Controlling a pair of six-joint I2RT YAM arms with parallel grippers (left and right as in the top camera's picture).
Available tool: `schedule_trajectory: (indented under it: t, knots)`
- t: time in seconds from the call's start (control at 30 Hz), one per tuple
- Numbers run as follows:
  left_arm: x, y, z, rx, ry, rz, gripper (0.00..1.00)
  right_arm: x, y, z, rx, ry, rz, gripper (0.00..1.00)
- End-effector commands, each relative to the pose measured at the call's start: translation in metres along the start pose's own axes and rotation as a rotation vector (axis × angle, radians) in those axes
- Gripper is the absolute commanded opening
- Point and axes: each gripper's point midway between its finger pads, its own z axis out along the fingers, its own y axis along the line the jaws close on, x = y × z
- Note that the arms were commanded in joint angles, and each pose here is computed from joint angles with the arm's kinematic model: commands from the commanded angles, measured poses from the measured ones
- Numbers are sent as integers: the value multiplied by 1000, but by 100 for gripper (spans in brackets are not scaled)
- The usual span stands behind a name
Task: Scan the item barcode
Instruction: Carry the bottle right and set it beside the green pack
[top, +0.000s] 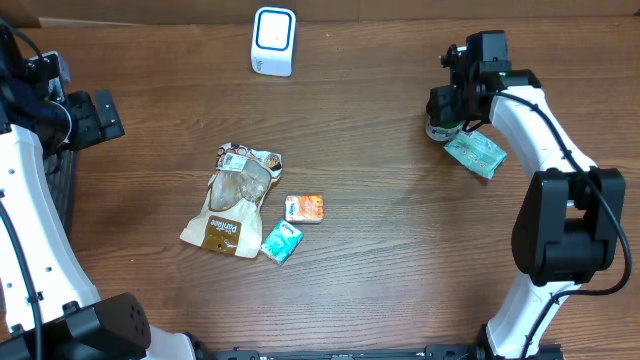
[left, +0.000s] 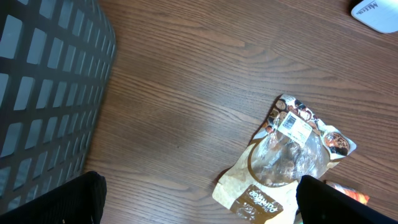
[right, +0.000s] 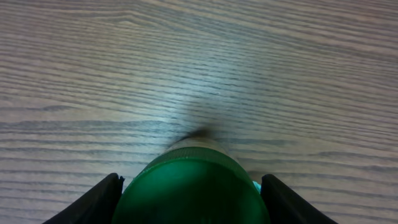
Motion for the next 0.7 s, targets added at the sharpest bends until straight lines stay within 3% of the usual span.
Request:
schedule_trajectory:
  t: [0.0, 0.03, 0.17, 0.33, 0.5, 0.67]
  knots:
    - [-2, -2, -4, 8, -14, 21, 100, 2, -2, -3, 9, 7, 9, 52]
    - [-2, -2, -4, 8, -14, 21, 100, 3, -1, -3, 8, 12, 9, 60]
    - [-2, -2, -4, 8, -14, 21, 100, 10, -1, -3, 5, 40, 11, 69]
    - [-2, -2, -4, 8, -14, 21, 100, 11, 0, -10, 3, 56, 12, 93]
    - [-2, -2, -4, 8, -14, 21, 100, -15, 3, -52, -11, -2, 8, 100]
    - [-2, -2, -4, 8, -14, 21, 100, -49, 23, -132, -110, -125, -5, 100]
